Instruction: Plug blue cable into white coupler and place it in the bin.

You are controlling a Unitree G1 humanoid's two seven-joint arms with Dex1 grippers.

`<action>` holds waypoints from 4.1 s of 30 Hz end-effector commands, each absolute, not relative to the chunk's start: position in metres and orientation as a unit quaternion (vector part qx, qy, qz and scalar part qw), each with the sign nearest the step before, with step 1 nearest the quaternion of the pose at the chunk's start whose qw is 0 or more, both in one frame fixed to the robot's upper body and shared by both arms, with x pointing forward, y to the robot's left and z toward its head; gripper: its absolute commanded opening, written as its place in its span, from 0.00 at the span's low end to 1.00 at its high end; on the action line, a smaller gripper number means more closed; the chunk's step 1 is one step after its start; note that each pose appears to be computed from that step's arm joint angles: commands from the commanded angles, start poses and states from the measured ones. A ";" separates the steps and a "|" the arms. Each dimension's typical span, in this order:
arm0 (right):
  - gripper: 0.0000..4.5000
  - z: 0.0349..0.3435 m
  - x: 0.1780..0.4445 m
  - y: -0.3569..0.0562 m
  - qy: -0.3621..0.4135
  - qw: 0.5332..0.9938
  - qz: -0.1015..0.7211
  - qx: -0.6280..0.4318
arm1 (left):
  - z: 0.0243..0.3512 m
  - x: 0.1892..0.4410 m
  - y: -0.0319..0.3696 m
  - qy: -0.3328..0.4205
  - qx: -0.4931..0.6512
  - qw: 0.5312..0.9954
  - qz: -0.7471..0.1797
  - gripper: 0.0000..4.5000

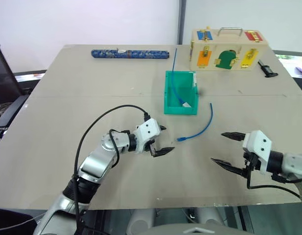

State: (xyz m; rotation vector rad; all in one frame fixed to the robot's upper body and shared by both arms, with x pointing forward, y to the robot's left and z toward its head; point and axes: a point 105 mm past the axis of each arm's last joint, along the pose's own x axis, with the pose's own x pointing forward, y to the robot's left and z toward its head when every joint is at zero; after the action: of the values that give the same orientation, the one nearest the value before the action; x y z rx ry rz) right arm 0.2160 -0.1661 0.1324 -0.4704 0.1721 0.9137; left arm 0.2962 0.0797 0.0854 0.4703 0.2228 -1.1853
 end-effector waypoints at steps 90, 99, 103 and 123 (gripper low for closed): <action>0.00 0.188 0.259 -0.079 0.069 0.864 0.393 0.309 | 0.111 0.305 0.205 0.090 0.177 0.859 -0.472 0.83; 0.00 0.189 0.256 -0.083 0.065 0.872 0.379 0.304 | 0.104 0.331 0.195 0.075 0.222 0.844 -0.482 0.83; 0.00 0.189 0.254 -0.084 0.065 0.875 0.374 0.302 | 0.103 0.336 0.183 0.068 0.227 0.833 -0.499 0.78; 0.00 0.185 0.259 -0.091 0.050 0.908 0.405 0.094 | 0.128 0.307 0.093 0.046 0.181 0.747 -0.638 0.09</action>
State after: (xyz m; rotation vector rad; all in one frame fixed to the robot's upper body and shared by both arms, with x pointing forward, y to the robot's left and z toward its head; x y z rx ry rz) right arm 0.2625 -0.0957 0.1772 0.2804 0.1508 0.7812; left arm 0.3104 0.1084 0.1191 0.3599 0.1348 -1.3535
